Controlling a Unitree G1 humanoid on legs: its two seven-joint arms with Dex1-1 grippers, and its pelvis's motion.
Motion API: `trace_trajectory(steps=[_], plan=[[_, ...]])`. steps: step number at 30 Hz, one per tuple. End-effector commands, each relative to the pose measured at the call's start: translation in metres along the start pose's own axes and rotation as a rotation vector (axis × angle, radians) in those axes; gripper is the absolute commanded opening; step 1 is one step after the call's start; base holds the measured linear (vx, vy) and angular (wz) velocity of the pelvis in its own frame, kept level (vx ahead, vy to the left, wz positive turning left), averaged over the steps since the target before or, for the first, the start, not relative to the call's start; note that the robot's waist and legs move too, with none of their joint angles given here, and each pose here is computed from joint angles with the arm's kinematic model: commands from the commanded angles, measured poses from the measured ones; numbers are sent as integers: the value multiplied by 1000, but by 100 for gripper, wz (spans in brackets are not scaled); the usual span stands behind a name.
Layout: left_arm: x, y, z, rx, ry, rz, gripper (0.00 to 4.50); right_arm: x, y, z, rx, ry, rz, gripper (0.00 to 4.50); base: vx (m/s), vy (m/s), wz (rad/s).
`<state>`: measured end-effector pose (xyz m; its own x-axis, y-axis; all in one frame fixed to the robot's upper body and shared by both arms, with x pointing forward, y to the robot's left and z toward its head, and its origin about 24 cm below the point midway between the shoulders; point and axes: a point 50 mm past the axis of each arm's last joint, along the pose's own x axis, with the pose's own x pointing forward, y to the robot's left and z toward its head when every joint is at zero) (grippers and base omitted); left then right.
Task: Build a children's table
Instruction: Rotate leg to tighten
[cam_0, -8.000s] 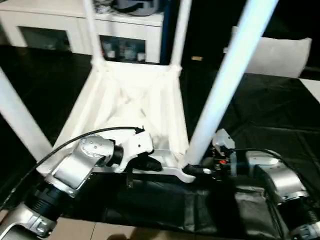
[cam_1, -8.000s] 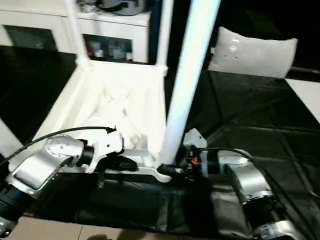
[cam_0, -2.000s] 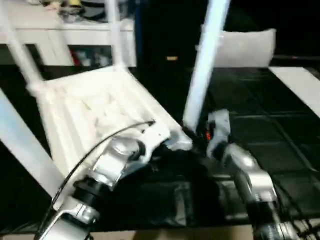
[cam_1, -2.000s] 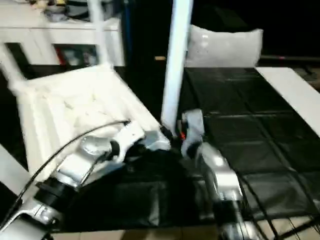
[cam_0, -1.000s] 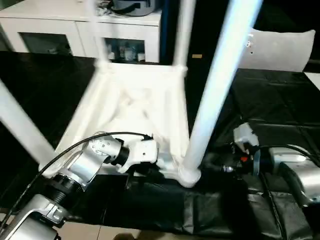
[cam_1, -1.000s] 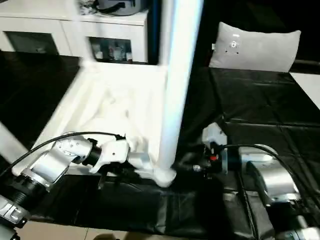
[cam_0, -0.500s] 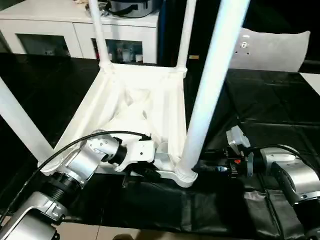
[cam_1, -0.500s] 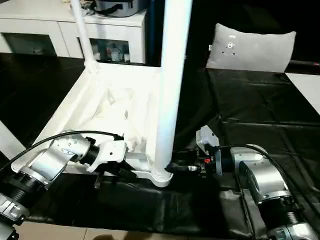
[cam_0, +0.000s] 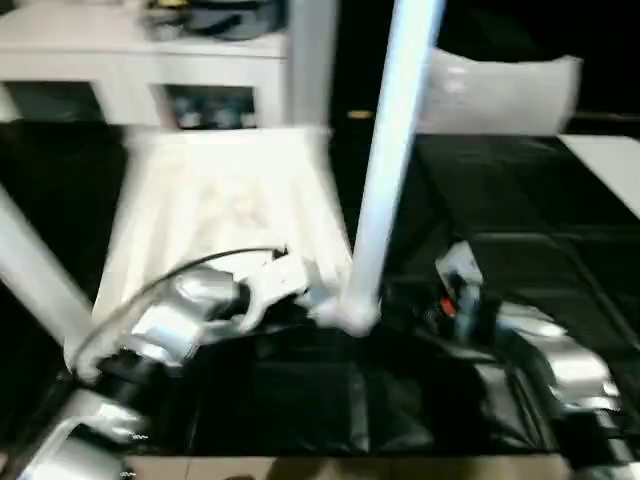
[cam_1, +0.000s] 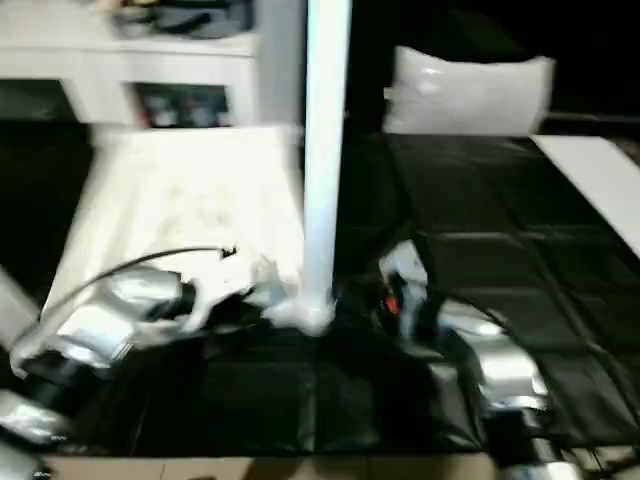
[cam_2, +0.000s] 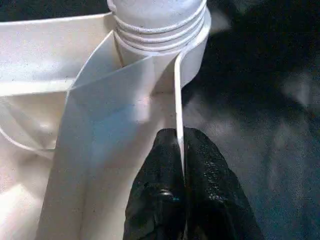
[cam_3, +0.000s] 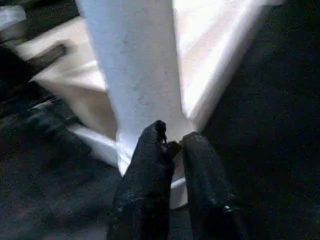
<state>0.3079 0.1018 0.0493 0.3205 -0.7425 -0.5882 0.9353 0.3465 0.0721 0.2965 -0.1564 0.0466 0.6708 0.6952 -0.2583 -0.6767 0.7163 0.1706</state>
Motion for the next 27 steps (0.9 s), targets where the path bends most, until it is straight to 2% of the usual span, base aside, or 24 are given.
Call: trace_trajectory(steps=[1,4,5,8,10,14,17,20,27], plan=[[14,-8,20,12,-55,-17,0,13,5,3,7,7,-51,33,0,0,0],[21,-11,29,-9,-80,13,0,18,5,7,26,-31,-131,33,0,0,0],[24,-13,31,-2,-82,10,0,19,9,11,38,-66,-119,59,0,0,0],[24,-15,30,22,-70,3,0,18,13,13,51,-83,-111,69,0,0,0],[22,-15,27,35,-55,-1,0,15,15,14,53,-95,-96,93,0,0,0],[12,-11,19,75,-32,-28,0,2,11,14,-22,-84,-32,127,0,0,0],[4,-10,13,136,-11,-85,0,-8,-3,13,-64,-67,55,152,0,0,0],[2,-11,12,161,-8,-117,0,-14,-5,14,-85,-57,100,170,0,0,0],[-11,-10,3,279,30,-264,0,-47,-5,25,-151,26,362,232,0,0,0]])
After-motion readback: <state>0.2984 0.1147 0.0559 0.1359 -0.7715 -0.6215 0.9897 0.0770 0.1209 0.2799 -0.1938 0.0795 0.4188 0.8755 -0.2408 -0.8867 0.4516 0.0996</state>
